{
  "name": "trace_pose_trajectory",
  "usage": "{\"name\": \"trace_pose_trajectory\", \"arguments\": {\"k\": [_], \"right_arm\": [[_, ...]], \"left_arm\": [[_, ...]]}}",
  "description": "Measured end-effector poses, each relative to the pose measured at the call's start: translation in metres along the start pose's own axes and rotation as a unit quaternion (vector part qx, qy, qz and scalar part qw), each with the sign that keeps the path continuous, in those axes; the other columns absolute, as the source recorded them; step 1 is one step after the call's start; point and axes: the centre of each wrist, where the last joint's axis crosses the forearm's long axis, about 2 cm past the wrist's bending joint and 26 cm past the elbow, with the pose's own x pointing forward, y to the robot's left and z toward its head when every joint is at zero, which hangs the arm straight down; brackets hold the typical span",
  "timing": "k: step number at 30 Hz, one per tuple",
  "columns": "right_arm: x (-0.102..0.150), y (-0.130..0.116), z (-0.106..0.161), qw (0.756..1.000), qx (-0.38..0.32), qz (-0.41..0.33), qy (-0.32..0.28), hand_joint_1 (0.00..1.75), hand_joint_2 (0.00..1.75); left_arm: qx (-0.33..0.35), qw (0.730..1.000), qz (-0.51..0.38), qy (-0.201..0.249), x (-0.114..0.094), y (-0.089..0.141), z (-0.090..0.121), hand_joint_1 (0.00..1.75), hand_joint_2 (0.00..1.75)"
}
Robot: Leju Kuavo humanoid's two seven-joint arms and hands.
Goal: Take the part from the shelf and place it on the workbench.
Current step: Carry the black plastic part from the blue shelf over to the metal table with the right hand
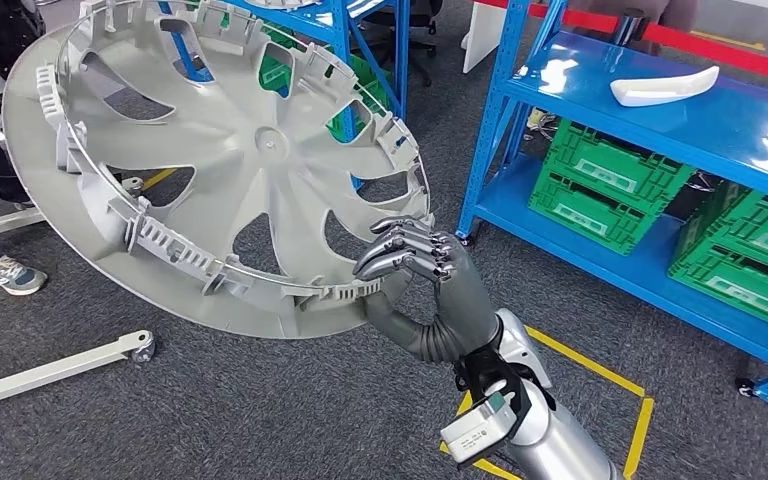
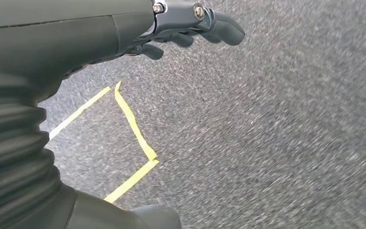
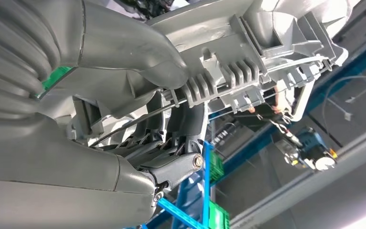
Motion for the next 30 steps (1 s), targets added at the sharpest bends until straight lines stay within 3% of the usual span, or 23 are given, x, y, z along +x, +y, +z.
{"name": "trace_pose_trajectory", "arguments": {"k": [9, 19, 30], "right_arm": [[0.007, -0.004, -0.005, 1.000, 0.006, 0.014, -0.017, 1.75, 1.75], [0.013, -0.009, -0.004, 1.000, 0.007, 0.030, -0.008, 1.75, 1.75], [0.014, -0.008, 0.001, 1.000, 0.008, 0.029, 0.001, 1.75, 1.75]], "left_arm": [[0.015, 0.999, 0.031, -0.024, 0.029, 0.004, -0.014, 0.00, 1.75], [-0.010, 1.000, 0.023, 0.017, 0.019, -0.005, -0.001, 0.00, 1.75], [-0.020, 0.999, 0.024, 0.022, 0.017, -0.011, 0.005, 0.00, 1.75]]}}
